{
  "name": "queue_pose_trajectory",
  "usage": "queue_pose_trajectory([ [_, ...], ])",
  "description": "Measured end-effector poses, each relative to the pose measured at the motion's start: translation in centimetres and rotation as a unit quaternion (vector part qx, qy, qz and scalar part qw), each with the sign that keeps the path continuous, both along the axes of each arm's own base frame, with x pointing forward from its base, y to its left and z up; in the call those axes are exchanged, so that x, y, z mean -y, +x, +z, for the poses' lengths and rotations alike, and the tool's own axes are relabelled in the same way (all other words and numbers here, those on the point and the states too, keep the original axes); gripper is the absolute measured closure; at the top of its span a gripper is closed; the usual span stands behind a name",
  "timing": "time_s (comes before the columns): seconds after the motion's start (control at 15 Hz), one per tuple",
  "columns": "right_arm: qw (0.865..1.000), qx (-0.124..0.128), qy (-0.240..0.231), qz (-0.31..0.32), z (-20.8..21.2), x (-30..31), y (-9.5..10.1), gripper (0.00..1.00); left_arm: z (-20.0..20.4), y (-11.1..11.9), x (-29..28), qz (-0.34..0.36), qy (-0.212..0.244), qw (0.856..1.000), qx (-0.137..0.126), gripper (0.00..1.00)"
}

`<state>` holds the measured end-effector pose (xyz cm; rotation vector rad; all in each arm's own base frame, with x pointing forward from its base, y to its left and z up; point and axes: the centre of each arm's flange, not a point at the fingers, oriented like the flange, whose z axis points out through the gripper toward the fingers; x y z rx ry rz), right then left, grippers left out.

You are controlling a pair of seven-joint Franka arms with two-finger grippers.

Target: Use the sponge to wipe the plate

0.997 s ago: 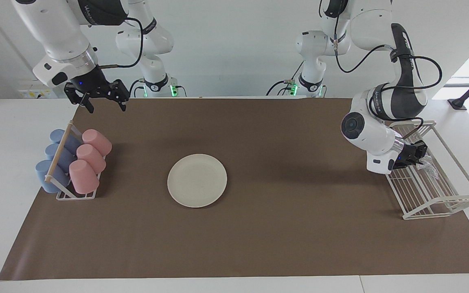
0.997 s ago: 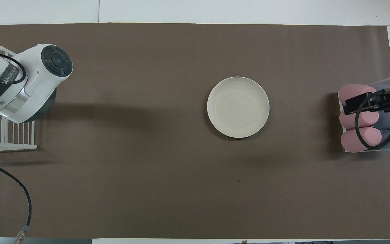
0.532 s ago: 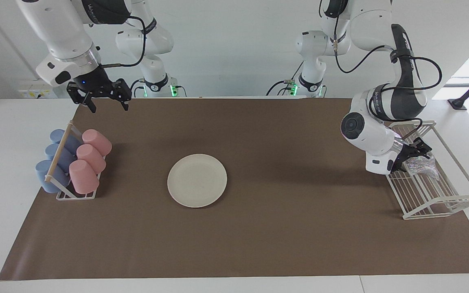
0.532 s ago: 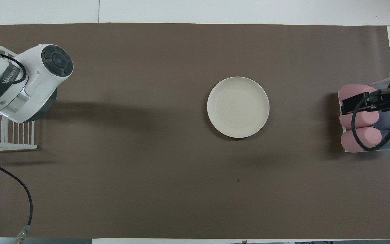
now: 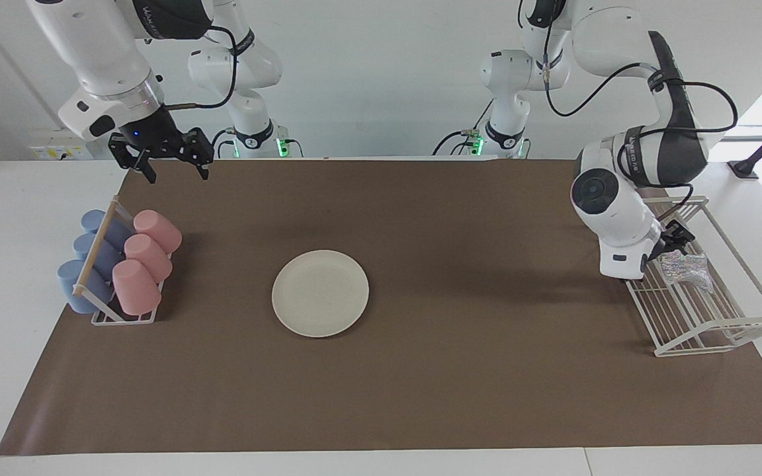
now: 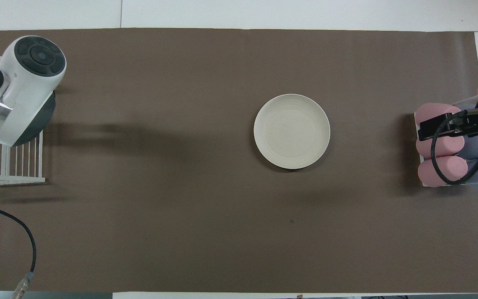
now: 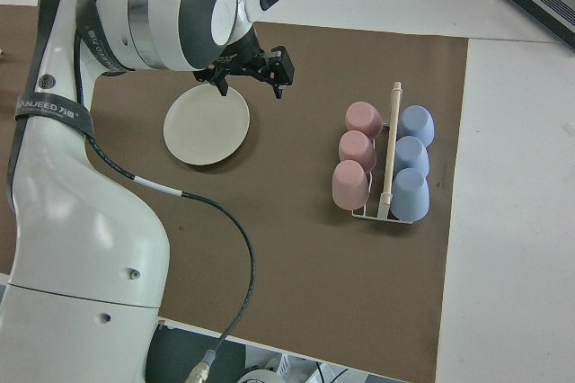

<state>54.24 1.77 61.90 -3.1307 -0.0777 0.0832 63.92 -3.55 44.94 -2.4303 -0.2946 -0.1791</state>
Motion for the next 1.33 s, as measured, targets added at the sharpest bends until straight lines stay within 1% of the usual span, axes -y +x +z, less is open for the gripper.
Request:
queue_pose_trajectory([
  [0.13, 1.000, 0.000, 0.000, -0.002, 0.0, 0.0, 0.0, 0.00, 2.5, -0.5, 0.2, 0.014, -0.051, 0.999, 0.011, 0.00],
  [0.27, 1.000, 0.000, 0.000, -0.006, 0.0, 0.0, 0.0, 0.00, 4.3, -1.3, 0.6, 0.027, -0.097, 0.995, 0.017, 0.00],
  [0.47, 1.000, 0.001, 0.000, -0.008, 0.1, -0.1, 0.0, 0.00, 6.7, -2.9, 1.3, 0.045, -0.172, 0.984, 0.010, 0.00],
  [0.6, 1.000, 0.001, 0.000, -0.008, 0.1, -0.1, 0.0, 0.00, 9.1, -4.5, 0.8, 0.042, -0.228, 0.973, -0.011, 0.00],
  [0.8, 1.000, 0.001, 0.000, -0.008, 0.1, -0.1, 0.0, 0.00, 12.6, -7.4, 0.6, 0.018, -0.289, 0.956, -0.049, 0.00],
  [0.86, 1.000, 0.001, 0.000, -0.008, 0.1, -0.1, 0.0, 0.00, 13.5, -8.4, 0.8, 0.009, -0.305, 0.950, -0.062, 0.00],
  [1.06, 1.000, 0.001, 0.000, -0.006, 0.1, -0.3, 0.0, 0.00, 15.2, -10.8, 1.5, -0.060, -0.329, 0.935, -0.116, 0.00],
  [1.13, 1.000, 0.001, 0.000, -0.006, 0.1, -0.3, 0.0, 0.00, 15.5, -11.2, 1.8, -0.072, -0.338, 0.930, -0.125, 0.00],
  [1.2, 1.000, 0.001, 0.000, -0.006, 0.1, -0.4, 0.0, 0.00, 15.7, -11.4, 2.0, -0.079, -0.349, 0.925, -0.127, 0.00],
  [1.33, 1.000, 0.001, -0.001, -0.005, 0.1, -0.4, 0.0, 0.00, 16.0, -11.2, 2.4, -0.086, -0.363, 0.920, -0.120, 0.00],
])
